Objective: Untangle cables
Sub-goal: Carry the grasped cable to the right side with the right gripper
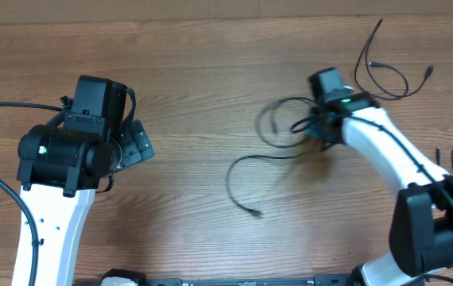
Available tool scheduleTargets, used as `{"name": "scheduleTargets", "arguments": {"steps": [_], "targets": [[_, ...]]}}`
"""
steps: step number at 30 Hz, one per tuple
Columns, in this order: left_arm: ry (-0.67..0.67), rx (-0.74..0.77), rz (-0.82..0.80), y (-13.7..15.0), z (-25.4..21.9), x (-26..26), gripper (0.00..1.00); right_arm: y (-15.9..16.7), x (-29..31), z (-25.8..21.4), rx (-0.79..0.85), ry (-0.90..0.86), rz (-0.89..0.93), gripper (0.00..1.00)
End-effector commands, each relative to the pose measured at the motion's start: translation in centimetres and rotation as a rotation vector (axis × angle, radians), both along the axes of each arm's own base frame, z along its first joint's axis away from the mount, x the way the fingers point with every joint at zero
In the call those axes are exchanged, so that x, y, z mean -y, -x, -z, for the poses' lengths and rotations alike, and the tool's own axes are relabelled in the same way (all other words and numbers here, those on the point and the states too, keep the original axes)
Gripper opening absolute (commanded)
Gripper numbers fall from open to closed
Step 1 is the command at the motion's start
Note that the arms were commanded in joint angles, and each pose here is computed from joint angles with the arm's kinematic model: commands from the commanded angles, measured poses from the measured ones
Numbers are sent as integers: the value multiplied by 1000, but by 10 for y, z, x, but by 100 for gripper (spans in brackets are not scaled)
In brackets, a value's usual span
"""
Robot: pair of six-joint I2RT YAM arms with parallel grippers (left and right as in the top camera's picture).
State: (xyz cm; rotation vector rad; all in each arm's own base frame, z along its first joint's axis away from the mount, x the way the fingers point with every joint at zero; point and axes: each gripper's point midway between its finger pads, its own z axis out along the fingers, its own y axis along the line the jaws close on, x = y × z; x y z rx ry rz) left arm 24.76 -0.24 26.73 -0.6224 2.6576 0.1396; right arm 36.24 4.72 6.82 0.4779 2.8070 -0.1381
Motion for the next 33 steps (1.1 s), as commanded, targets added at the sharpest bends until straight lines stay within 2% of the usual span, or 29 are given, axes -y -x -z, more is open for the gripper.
{"name": "scheduleTargets", "arguments": {"steps": [1,7,13,17,18,19,20,22,23,26,28,31,33], "targets": [[-14,8,-7,0,-1,-2,100,21,69,-6,-61,101,183,4],[-14,8,-7,0,-1,-2,100,59,131,-4,-173,97,429,4],[-14,8,-7,0,-1,-2,100,76,191,-5,-159,83,620,4],[-14,8,-7,0,-1,-2,99,86,207,-11,-138,60,718,4],[-14,8,-7,0,-1,-2,100,87,208,-14,-125,44,727,8],[-14,8,-7,0,-1,-2,99,88,208,-19,-113,30,732,39],[-14,8,-7,0,-1,-2,100,89,207,-23,-103,20,734,63],[-14,8,-7,0,-1,-2,100,90,201,-38,-62,-9,730,97],[-14,8,-7,0,-1,-2,100,88,195,-48,-28,-36,720,100],[-14,8,-7,0,-1,-2,100,80,168,-81,94,-161,652,100],[-14,8,-7,0,-1,-2,99,77,140,-114,202,-266,521,100],[-14,8,-7,0,-1,-2,100,90,117,-155,332,-317,412,100],[-14,8,-7,0,-1,-2,100,112,104,-190,456,-296,324,100]]}}
